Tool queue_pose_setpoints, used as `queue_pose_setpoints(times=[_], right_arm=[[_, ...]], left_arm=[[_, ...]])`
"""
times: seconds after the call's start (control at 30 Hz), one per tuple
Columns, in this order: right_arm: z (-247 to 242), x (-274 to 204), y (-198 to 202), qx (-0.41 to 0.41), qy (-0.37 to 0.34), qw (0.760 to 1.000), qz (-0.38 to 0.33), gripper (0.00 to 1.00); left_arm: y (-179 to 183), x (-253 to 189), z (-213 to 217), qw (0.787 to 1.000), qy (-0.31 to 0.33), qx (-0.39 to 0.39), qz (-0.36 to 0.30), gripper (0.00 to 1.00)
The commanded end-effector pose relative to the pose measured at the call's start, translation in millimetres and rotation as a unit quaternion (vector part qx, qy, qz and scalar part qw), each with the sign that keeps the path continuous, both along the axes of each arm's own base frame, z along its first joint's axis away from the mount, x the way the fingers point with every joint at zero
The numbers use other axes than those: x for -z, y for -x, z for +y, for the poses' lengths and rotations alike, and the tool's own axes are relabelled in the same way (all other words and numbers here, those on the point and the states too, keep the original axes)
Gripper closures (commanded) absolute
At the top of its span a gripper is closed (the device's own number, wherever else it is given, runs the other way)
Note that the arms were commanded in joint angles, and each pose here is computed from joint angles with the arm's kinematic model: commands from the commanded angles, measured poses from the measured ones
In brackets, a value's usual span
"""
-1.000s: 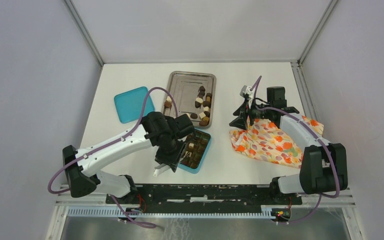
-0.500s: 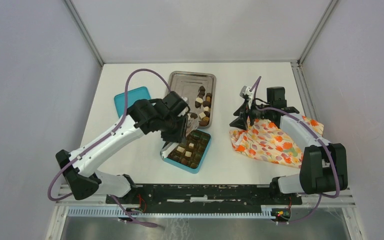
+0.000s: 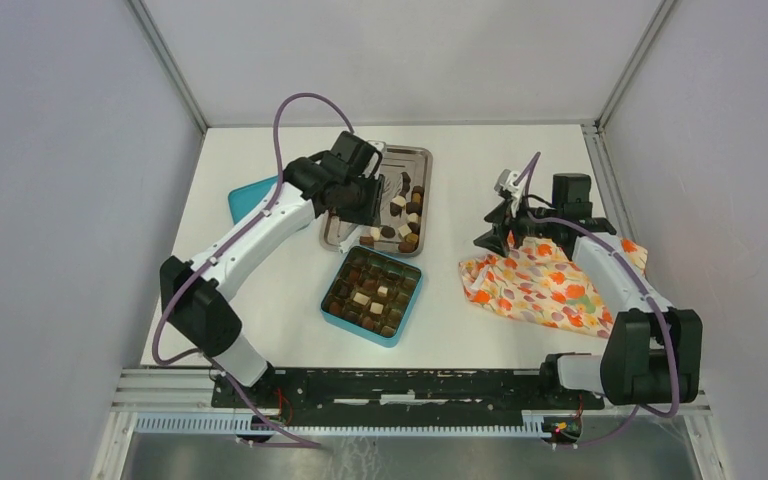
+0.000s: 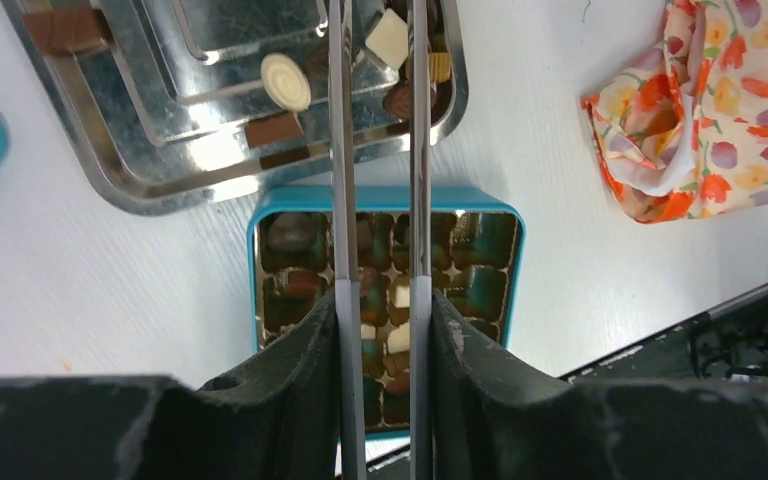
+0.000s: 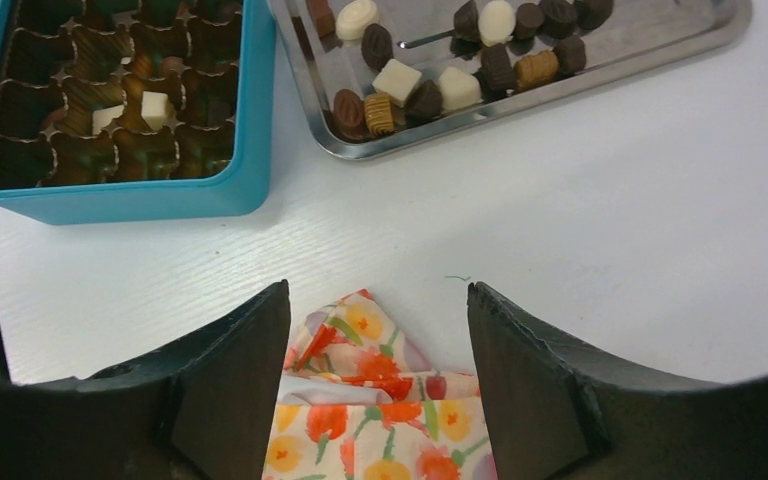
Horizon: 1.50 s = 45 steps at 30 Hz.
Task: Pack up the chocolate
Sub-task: Pick up the fake chocolate from the plate.
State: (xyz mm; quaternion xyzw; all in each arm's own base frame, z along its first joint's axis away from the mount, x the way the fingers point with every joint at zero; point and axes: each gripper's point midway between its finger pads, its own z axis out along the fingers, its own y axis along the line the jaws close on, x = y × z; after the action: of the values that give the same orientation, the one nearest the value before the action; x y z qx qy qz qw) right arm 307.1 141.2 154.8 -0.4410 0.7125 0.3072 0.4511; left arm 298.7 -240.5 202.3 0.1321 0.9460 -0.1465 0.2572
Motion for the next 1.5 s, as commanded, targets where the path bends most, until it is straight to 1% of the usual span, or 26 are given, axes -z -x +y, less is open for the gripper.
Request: queue_pose_setpoints(times=[0.0, 0.2, 0.37, 0.43, 0.57, 0.8, 1.03, 1.23, 1.47], right_arm=[[-22, -13, -13, 0.028, 0.008, 0.999, -0.031, 0.29], [-31, -11, -18, 0.025, 0.002, 0.999, -0.034, 0.29], [-28, -3, -12, 0.011, -0.020, 0.999, -0.026, 0.29], [-29, -3, -8, 0.010, -0.016, 0.999, -0.033, 0.29], [-28, -7, -5, 0.013, -0.018, 0.999, -0.043, 0.28], [-26, -9, 0, 0.011, -0.024, 0.998, -0.051, 0.28], [-26, -8, 0, 0.011, -0.025, 0.999, -0.045, 0.28], [-26, -6, 1, 0.012, -0.021, 0.999, -0.045, 0.28], [-24, -7, 3, 0.005, -0.023, 0.999, -0.042, 0.28]], left_arm=[[-37, -21, -13, 0.995, 0.007, 0.061, -0.080, 0.61], [-70, 2, -13, 0.994, -0.016, 0.077, -0.077, 0.61], [-93, 29, -11, 0.995, -0.045, 0.057, -0.067, 0.61], [-102, 36, -10, 0.995, -0.056, 0.041, -0.067, 0.60], [-117, 45, -17, 0.997, -0.050, 0.016, -0.064, 0.60], [-145, 44, -28, 0.998, -0.035, -0.025, -0.055, 0.59], [-157, 50, -28, 0.997, -0.044, -0.058, -0.035, 0.58], [-163, 52, -32, 0.995, -0.034, -0.085, -0.027, 0.57], [-158, 66, -39, 0.997, -0.030, -0.076, -0.008, 0.57]])
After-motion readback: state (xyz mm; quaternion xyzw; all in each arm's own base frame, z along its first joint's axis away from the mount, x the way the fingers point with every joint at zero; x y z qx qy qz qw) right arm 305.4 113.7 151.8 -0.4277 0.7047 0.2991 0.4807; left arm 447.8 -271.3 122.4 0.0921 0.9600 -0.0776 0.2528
